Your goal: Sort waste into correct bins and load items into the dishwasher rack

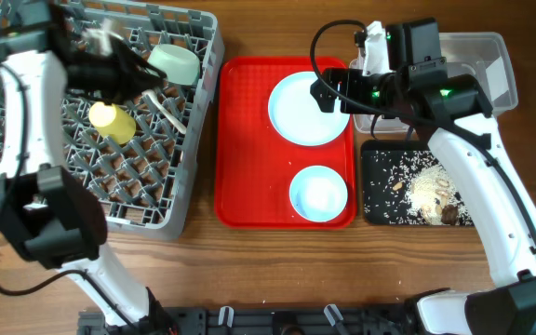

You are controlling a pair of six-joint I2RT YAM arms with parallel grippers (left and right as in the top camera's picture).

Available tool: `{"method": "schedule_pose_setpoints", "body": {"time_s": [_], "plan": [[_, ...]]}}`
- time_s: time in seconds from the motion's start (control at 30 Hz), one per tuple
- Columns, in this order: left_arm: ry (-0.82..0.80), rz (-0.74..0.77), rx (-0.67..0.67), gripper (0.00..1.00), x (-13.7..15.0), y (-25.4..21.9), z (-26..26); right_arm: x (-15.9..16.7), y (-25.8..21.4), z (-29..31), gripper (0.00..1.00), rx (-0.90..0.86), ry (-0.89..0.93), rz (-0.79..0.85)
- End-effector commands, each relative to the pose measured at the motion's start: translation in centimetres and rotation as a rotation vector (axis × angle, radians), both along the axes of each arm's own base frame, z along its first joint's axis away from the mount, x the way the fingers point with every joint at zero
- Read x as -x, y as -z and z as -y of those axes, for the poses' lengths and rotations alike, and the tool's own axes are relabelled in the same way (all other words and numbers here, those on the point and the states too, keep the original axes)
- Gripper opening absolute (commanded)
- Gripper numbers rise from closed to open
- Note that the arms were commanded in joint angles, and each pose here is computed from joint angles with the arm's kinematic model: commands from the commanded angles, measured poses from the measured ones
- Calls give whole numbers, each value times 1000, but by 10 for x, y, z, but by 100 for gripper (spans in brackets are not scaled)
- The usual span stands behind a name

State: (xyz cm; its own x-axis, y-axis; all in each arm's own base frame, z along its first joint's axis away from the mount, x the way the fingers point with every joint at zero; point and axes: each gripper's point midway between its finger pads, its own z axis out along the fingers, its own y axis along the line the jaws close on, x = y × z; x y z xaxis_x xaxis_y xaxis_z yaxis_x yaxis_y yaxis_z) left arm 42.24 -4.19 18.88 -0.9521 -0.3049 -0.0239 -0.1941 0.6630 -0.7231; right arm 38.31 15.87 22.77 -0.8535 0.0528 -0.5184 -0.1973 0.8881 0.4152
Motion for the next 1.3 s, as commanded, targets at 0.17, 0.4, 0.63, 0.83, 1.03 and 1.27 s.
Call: {"method": "schedule_pose_setpoints", "body": {"time_s": [0.17,0.4,0.63,0.83,1.03,1.27], "plan": [[101,19,-1081,62,8,39,9,0,5,-3,100,-12,-6,-18],[96,59,-1064,57,0,38,18,0,5,-3,100,-12,-6,-17],[193,17,-885,43,12,77,37,0,5,-3,100,-12,-6,-17],[210,-14,-874,30,22,104,38,0,5,-3,100,-11,-7,-17],[83,26,-843,9,2,102,40,0,5,-3,100,-11,-7,-17],[-24,46,-700,4,-15,97,49,0,5,-3,100,-12,-6,-17]]}}
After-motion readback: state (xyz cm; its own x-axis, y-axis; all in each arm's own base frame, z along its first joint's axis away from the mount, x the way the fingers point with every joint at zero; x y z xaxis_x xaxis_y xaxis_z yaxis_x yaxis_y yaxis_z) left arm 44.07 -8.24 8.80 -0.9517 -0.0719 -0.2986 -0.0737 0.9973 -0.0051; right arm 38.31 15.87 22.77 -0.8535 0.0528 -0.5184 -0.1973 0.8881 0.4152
